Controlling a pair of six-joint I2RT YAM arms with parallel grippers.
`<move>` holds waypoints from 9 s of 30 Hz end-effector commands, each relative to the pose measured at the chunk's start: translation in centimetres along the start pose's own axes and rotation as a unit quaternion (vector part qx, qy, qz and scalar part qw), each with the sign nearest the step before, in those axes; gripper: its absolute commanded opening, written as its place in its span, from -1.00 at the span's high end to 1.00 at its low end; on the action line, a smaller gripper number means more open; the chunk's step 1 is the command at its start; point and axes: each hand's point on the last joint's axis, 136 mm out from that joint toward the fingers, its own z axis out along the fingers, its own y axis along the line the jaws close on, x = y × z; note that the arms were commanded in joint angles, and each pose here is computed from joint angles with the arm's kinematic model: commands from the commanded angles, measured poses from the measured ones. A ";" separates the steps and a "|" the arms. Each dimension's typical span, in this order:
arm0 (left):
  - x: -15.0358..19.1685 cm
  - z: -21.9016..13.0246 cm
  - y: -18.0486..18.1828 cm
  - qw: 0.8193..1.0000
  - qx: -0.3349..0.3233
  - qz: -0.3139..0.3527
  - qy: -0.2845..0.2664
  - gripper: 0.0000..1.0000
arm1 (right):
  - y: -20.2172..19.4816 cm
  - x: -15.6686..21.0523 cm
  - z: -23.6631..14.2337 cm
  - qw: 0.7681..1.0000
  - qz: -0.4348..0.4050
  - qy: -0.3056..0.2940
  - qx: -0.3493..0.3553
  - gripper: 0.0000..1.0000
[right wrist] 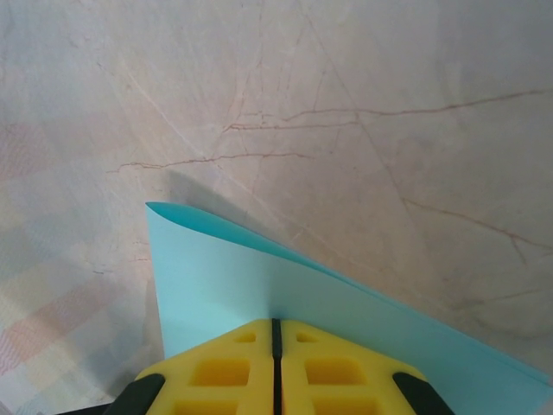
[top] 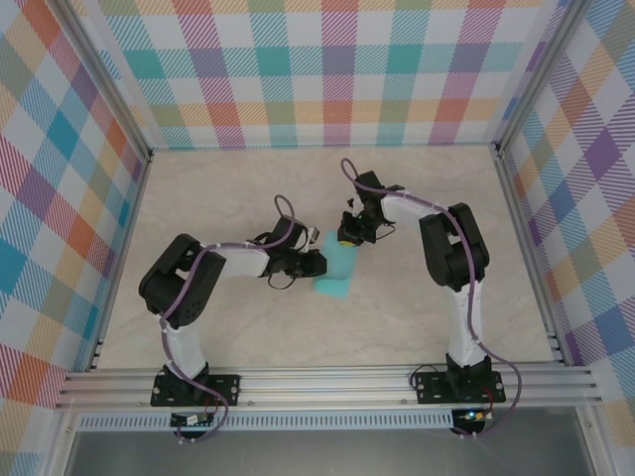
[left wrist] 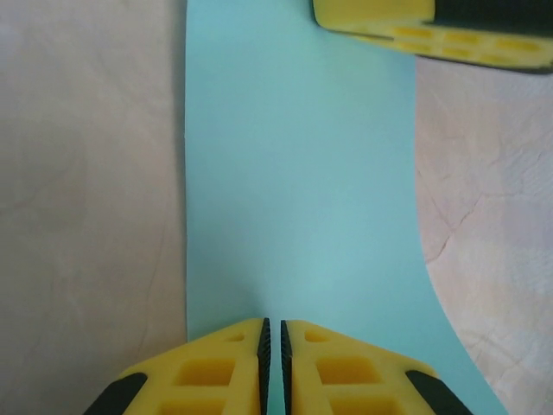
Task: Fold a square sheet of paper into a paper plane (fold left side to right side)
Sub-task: First fold the square sheet of paper in half at the center of the table, then fold the triangle a second time at the center of the table.
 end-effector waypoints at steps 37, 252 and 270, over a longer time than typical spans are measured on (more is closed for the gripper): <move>-2.1 -6.2 -3.3 0.996 0.007 -0.083 -0.032 0.63 | 1.5 2.4 -12.7 0.983 -0.111 -0.144 0.038 -0.51; -1.8 -0.3 0.9 0.955 -0.172 0.235 0.055 1.00 | -3.0 14.5 -0.4 0.998 0.000 0.042 0.044 0.79; -1.1 -0.1 1.9 0.952 -0.183 0.237 0.067 1.00 | -1.9 14.1 -0.8 0.999 -0.008 0.030 0.020 0.77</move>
